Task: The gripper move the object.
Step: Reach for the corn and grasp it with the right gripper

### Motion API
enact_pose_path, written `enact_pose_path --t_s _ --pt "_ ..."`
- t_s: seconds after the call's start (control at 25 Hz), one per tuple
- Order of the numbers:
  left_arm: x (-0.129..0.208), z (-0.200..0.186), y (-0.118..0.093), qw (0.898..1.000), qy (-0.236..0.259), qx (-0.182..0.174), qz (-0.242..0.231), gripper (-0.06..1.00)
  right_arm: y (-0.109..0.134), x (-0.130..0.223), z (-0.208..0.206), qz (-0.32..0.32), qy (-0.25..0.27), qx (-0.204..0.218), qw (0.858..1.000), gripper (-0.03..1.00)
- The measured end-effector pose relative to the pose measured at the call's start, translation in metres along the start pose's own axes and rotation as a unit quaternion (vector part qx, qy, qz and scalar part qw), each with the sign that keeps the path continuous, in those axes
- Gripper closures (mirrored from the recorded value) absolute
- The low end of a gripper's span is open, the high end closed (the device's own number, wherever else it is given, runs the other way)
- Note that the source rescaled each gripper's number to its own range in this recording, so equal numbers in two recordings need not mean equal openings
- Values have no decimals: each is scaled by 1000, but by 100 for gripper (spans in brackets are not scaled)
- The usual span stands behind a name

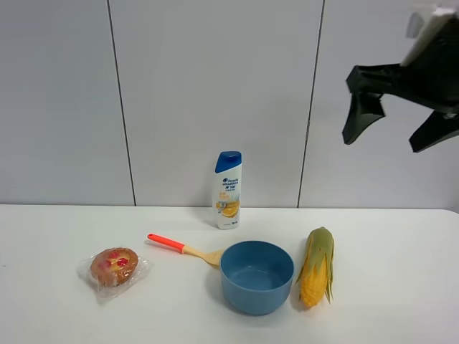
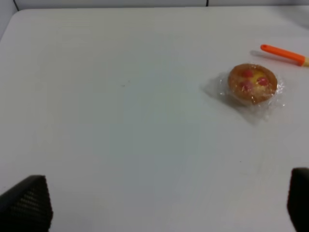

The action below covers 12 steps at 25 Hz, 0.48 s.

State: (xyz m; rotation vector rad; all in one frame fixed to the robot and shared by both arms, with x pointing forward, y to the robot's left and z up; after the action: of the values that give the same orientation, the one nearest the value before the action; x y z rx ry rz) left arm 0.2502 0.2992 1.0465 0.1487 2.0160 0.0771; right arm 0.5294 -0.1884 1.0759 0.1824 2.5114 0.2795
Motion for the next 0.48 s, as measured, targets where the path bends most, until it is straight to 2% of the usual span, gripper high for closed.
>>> enact_pose_path --t_s 0.24,0.48 --pt "0 0 0 1000 0 0 0 -6 17 0 74 7 81 54 995 -3" --pt "0 0 0 1000 0 0 0 -6 12 20 136 36 144 103 984 -3"
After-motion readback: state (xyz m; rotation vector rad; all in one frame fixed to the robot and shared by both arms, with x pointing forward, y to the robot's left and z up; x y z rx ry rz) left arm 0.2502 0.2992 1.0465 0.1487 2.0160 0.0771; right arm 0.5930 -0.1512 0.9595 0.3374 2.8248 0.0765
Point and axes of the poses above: a point on each arm's last joint axis where the gripper is mounted, z pointing out along that axis toward the gripper, y along the wrist's bending axis when the last joint is at zero, x = y × z, the point moved 2 cm from there along z, pointing out along that axis toward the gripper, and after that the axes turned 9 degrees about z, right-handed, at the moved point
